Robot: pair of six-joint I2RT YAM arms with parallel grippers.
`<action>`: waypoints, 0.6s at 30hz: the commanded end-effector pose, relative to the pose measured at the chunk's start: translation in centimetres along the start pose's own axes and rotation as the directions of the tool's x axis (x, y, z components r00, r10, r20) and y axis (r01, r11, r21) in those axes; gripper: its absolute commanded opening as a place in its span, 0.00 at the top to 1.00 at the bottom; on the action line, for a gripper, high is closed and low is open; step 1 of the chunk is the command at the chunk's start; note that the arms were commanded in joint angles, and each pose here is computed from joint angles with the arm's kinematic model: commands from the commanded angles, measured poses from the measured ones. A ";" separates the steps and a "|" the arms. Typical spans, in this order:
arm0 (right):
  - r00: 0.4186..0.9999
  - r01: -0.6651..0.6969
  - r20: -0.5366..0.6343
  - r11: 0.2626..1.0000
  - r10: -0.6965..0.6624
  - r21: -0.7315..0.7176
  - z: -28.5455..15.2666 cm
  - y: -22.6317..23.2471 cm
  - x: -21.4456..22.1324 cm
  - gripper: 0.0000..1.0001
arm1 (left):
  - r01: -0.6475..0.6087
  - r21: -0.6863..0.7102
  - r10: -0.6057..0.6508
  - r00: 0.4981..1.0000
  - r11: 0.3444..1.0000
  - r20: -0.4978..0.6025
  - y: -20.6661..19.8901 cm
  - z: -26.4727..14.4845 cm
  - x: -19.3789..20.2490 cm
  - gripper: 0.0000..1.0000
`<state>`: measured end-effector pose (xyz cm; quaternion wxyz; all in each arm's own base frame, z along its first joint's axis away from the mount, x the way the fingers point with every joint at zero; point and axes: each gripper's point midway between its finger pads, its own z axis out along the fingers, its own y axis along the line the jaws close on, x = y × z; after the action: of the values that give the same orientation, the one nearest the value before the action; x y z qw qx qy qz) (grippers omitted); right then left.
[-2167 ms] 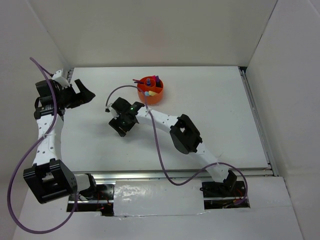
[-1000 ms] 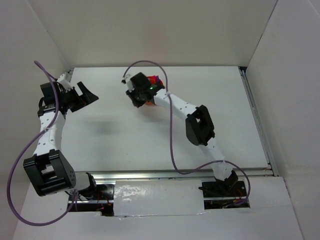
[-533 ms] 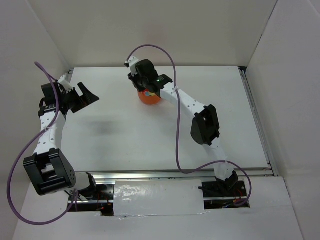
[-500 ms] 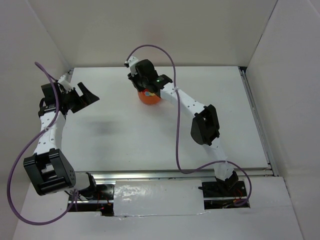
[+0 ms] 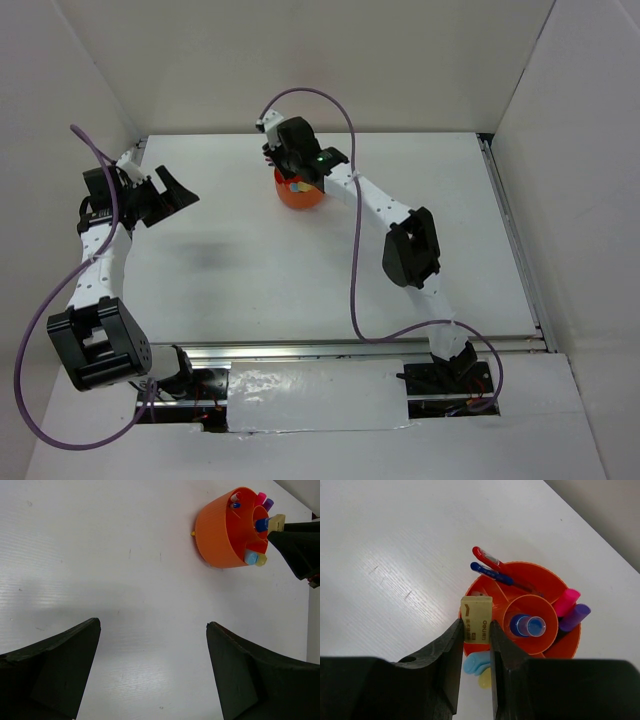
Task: Sort the stationery into containers
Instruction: Place the stationery in the storage box.
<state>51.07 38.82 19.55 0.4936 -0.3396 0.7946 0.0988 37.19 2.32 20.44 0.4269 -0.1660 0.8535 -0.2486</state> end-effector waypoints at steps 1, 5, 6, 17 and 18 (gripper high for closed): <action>1.000 0.004 0.030 1.000 -0.004 0.022 1.1 -0.7 -0.2 0.94 | -0.014 0.008 0.013 1.000 1.000 0.017 -0.2 0.0 -0.8 0.01; 1.000 0.007 0.025 1.000 -0.008 0.022 1.4 -0.7 0.2 0.94 | -0.014 -0.001 0.014 1.000 1.000 0.007 0.0 0.0 -0.7 0.01; 1.000 0.008 0.021 1.000 -0.008 0.021 1.5 -0.6 0.4 0.94 | -0.017 -0.001 0.017 1.000 1.000 0.009 0.0 0.0 -0.7 0.01; 1.000 0.019 -0.003 0.999 -0.018 0.033 2.5 -0.7 1.7 0.83 | -0.015 -0.001 0.015 1.000 1.000 0.012 0.1 0.1 -0.8 0.01; 1.000 0.019 -0.008 0.999 -0.019 0.038 2.6 -0.9 1.9 0.83 | -0.014 -0.007 0.014 1.000 1.000 0.013 0.2 0.1 -0.8 0.01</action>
<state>51.63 38.63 16.34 0.4733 -0.3451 0.8058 0.0872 37.12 2.44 20.01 0.4204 -0.1709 0.8567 -0.2451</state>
